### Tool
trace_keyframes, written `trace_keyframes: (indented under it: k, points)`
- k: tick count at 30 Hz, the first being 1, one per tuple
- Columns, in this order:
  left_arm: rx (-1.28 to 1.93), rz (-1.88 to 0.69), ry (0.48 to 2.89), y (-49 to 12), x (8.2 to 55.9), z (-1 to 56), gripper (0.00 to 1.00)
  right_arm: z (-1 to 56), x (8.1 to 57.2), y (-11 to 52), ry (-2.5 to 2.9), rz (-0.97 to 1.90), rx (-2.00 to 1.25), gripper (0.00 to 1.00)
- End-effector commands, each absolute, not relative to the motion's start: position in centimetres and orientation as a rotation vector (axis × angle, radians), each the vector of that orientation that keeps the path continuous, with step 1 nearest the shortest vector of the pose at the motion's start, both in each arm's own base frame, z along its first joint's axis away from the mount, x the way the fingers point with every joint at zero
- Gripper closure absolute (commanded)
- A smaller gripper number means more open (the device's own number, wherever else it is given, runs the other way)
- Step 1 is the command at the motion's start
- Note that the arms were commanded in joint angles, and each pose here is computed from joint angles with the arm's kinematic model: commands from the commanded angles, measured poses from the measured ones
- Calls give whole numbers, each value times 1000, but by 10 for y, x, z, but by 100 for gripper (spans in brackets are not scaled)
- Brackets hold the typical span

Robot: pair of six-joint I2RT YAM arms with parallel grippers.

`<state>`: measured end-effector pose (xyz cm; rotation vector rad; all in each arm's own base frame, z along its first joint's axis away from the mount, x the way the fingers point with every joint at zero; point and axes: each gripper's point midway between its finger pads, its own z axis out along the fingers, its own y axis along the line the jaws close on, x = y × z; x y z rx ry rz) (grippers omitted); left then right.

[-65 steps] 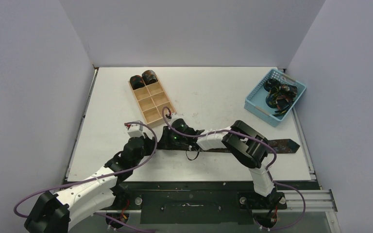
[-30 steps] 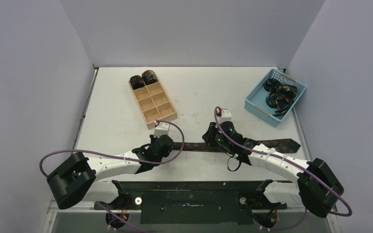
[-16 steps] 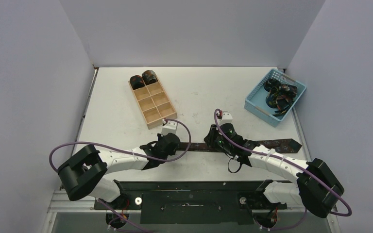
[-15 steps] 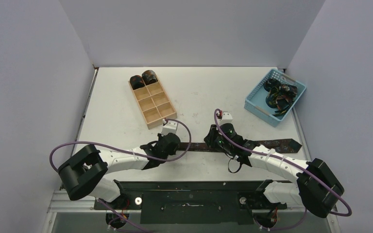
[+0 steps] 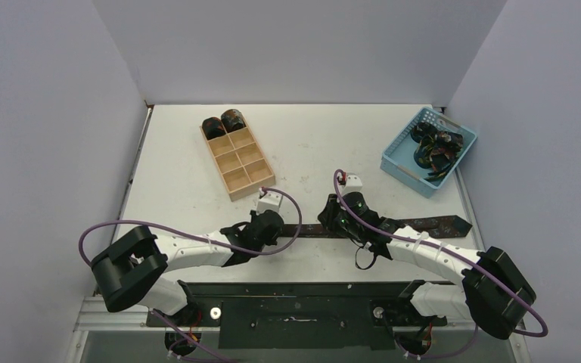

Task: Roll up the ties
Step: Roll the tie at the center of the board.

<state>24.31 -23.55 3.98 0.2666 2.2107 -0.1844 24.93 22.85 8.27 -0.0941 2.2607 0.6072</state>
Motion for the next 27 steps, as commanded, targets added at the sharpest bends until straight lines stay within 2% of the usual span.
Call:
trace_keyframes:
  k: [1, 8, 14, 27]
  points:
    - [249, -296, 2133, -259, 248, 71, 98, 97, 261, 230, 2203, 613, -58, 81]
    - [285, -310, 2153, -269, 243, 63, 91, 95, 260, 230, 2212, 609, -57, 81]
    - [305, -338, 2174, -275, 235, 56, 72, 93, 259, 229, 2217, 608, -59, 81]
    - [268, -422, 2170, -282, 231, 67, 59, 94, 257, 235, 2224, 644, -69, 80]
